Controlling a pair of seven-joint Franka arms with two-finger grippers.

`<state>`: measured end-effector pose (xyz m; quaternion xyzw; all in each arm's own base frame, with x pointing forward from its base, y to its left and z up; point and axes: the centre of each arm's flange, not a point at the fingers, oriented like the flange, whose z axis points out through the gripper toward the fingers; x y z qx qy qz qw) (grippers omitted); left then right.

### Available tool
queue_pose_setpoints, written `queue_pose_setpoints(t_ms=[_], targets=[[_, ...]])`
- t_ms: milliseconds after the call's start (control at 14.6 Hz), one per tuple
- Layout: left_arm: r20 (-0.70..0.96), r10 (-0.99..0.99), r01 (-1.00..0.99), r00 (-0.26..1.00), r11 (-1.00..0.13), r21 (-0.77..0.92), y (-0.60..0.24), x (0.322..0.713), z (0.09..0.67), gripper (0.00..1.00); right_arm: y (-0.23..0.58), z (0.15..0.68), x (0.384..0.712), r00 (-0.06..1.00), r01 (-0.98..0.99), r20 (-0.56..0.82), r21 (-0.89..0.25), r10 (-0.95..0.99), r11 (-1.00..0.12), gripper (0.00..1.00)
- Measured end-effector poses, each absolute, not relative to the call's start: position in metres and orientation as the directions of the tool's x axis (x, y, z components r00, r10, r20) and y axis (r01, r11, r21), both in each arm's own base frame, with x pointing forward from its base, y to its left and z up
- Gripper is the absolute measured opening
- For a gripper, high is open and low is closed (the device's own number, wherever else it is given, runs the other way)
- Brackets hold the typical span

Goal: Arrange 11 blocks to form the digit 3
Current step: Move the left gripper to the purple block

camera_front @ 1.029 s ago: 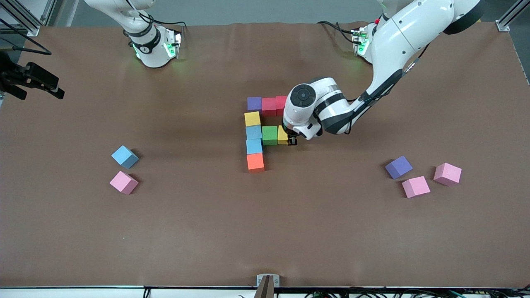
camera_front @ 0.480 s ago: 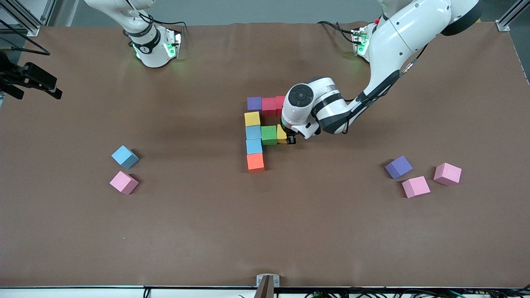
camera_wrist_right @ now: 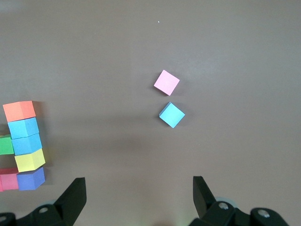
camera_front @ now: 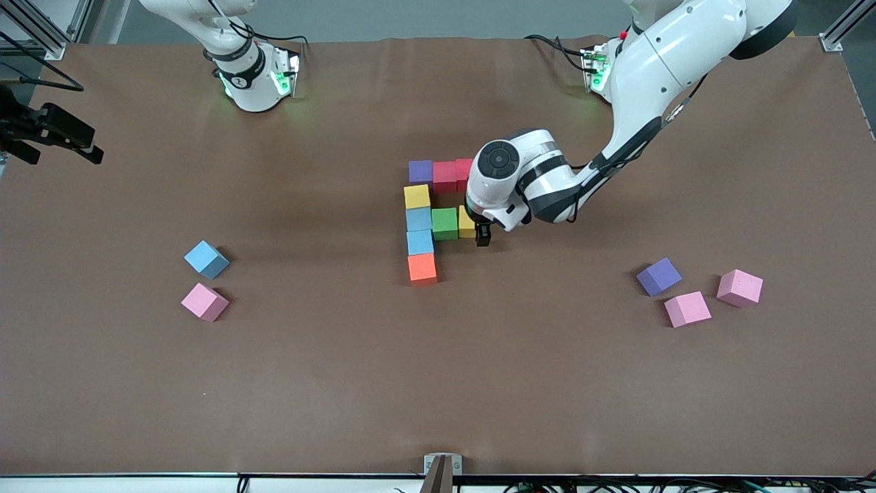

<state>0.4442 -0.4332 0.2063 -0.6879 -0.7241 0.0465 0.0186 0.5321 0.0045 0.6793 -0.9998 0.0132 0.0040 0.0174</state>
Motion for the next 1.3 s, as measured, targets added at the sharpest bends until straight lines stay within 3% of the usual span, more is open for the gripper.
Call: queue_pose_setpoints(t_ms=[480, 754, 1097, 1303], targets=[[0.032, 0.999, 0.995, -0.033, 0.036, -0.088, -0.449, 0.46, 0.288, 1.0, 0.005, 0.679, 0.532, 1.0, -0.026, -0.01, -0.034, -0.025, -0.999, 1.0], [0.031, 0.999, 0.996, -0.024, 0.026, -0.084, -0.41, 0.501, 0.321, 1.0, 0.006, 0.677, 0.532, 1.0, -0.024, -0.018, -0.034, -0.024, -0.999, 1.0], [-0.019, 0.97, 0.968, 0.241, -0.242, -0.071, -0.282, 0.591, 0.341, 1.0, 0.013, 0.676, 0.532, 1.0, -0.01, -0.026, -0.033, -0.009, -0.999, 1.0], [-0.033, 0.922, 0.919, 0.386, -0.388, -0.076, -0.211, 0.619, 0.344, 1.0, 0.013, 0.675, 0.531, 0.999, -0.01, -0.038, -0.033, -0.009, -0.999, 1.0]])
